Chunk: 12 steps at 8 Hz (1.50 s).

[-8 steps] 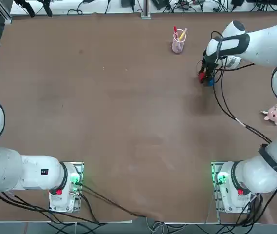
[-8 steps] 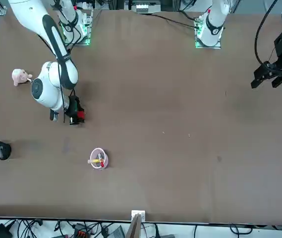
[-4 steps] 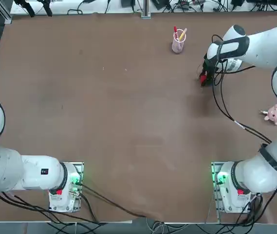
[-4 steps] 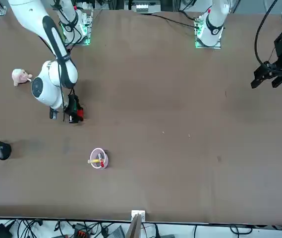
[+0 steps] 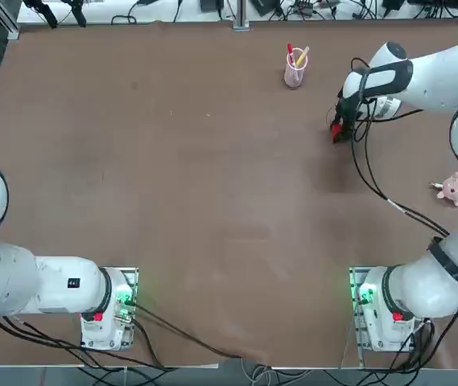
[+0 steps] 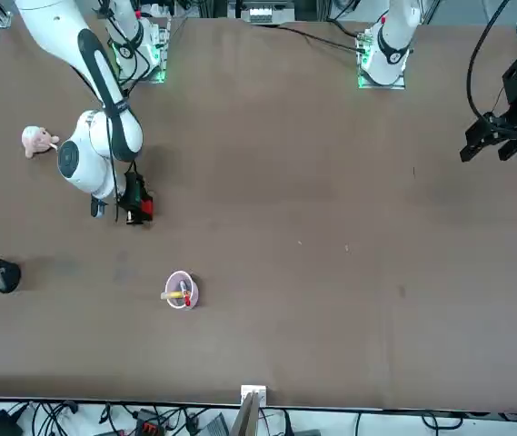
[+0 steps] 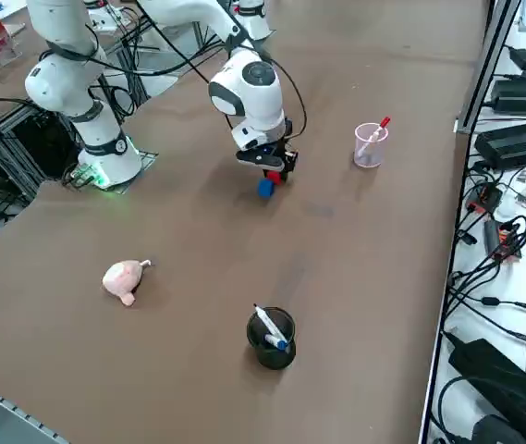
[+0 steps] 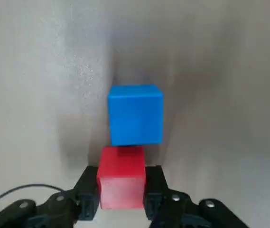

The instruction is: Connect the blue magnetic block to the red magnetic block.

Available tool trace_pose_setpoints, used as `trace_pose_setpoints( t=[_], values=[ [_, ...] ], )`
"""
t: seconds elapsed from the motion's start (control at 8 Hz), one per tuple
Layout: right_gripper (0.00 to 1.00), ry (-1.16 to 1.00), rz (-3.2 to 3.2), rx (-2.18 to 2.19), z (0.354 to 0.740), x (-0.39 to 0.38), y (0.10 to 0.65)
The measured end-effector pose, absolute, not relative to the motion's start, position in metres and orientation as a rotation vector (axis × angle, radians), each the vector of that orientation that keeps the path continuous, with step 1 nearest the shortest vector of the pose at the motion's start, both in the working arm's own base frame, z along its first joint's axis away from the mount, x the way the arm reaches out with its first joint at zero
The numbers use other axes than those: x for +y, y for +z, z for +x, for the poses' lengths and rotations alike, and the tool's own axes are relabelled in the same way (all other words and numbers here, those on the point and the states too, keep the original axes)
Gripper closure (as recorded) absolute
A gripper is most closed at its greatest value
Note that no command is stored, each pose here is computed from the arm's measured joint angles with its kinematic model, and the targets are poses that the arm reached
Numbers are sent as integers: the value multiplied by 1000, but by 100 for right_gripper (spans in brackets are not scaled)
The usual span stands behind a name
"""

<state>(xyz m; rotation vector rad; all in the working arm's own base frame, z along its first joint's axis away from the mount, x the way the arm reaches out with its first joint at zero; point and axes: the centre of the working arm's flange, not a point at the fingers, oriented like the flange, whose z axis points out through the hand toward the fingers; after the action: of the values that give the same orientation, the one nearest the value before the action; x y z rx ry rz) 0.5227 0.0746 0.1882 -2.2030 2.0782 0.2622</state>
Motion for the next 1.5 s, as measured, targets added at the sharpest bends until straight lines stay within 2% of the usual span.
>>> trace_pose_setpoints(
  t=[1.5],
  values=[
    [52, 317, -2182, 2119, 517, 59, 188]
  ],
)
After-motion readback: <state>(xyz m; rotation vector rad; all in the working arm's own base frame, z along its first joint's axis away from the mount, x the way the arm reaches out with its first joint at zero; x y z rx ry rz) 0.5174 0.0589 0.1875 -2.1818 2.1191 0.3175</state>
